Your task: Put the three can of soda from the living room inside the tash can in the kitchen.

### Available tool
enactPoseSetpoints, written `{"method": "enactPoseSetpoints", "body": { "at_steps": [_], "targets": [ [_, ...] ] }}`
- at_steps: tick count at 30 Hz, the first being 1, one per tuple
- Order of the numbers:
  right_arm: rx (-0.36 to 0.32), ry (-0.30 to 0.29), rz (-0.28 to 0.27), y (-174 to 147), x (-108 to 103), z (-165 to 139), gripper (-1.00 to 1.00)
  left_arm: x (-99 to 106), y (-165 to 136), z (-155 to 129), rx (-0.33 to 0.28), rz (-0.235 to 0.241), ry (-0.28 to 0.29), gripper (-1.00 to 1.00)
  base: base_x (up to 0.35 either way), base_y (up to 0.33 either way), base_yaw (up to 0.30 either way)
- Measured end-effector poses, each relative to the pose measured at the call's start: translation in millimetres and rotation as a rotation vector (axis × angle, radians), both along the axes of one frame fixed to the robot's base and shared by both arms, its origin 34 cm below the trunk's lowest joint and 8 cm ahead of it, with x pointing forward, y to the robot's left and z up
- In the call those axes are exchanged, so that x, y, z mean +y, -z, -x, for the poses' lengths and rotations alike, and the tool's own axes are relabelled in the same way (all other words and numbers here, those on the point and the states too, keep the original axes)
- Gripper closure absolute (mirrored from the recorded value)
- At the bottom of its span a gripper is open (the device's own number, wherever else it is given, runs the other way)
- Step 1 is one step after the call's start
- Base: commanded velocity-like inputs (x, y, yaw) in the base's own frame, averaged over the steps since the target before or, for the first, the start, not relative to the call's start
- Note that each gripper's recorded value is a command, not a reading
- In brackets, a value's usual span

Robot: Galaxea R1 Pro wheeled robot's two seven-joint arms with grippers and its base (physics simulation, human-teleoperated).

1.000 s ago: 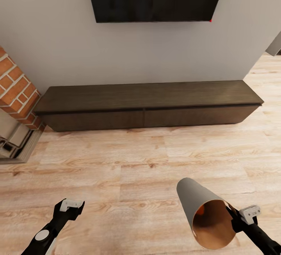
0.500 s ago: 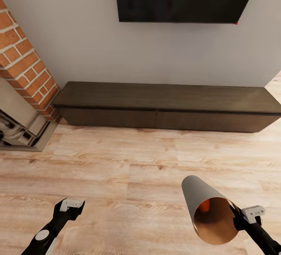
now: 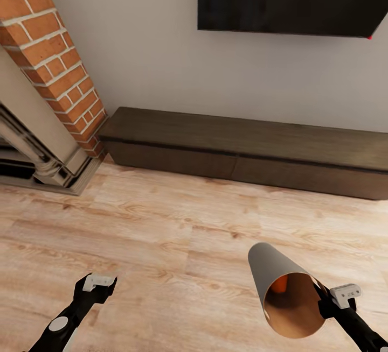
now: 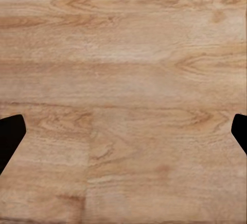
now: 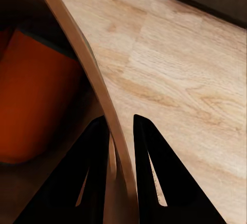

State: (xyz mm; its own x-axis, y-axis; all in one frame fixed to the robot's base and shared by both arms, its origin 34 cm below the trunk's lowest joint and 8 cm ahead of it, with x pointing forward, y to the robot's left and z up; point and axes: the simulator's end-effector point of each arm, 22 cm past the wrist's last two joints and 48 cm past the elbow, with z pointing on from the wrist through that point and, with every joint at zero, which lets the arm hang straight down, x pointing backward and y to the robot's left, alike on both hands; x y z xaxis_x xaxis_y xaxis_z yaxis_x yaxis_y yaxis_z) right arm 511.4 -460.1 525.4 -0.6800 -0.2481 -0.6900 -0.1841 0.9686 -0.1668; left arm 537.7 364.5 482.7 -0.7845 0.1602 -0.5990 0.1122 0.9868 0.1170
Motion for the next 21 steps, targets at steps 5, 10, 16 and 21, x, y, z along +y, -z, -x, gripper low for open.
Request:
{"method": "enactPoseSetpoints", "body": {
  "at_steps": [5,10,16,21],
  "targets": [
    [-0.001,0.003,-0.002,0.2,0.8,-0.1,1.0,0.0,1.0,1.5,0.004,0.0,-0.001,-1.0,0.0,0.0,0.252],
    [-0.002,0.004,-0.003,0.3,1.5,-0.2,1.0,-0.3,1.7,2.7,0.007,-0.001,0.003,-1.0,0.0,0.0,0.252],
    [-0.001,0.002,-0.005,0.9,2.5,0.2,1.0,-0.6,2.1,3.2,0.009,-0.003,0.006,-1.0,0.0,0.0,0.252],
    [0.0,0.002,-0.006,1.2,3.1,0.5,1.0,-0.8,2.4,3.6,0.01,-0.004,0.009,-1.0,0.0,0.0,0.253]
  ]
}}
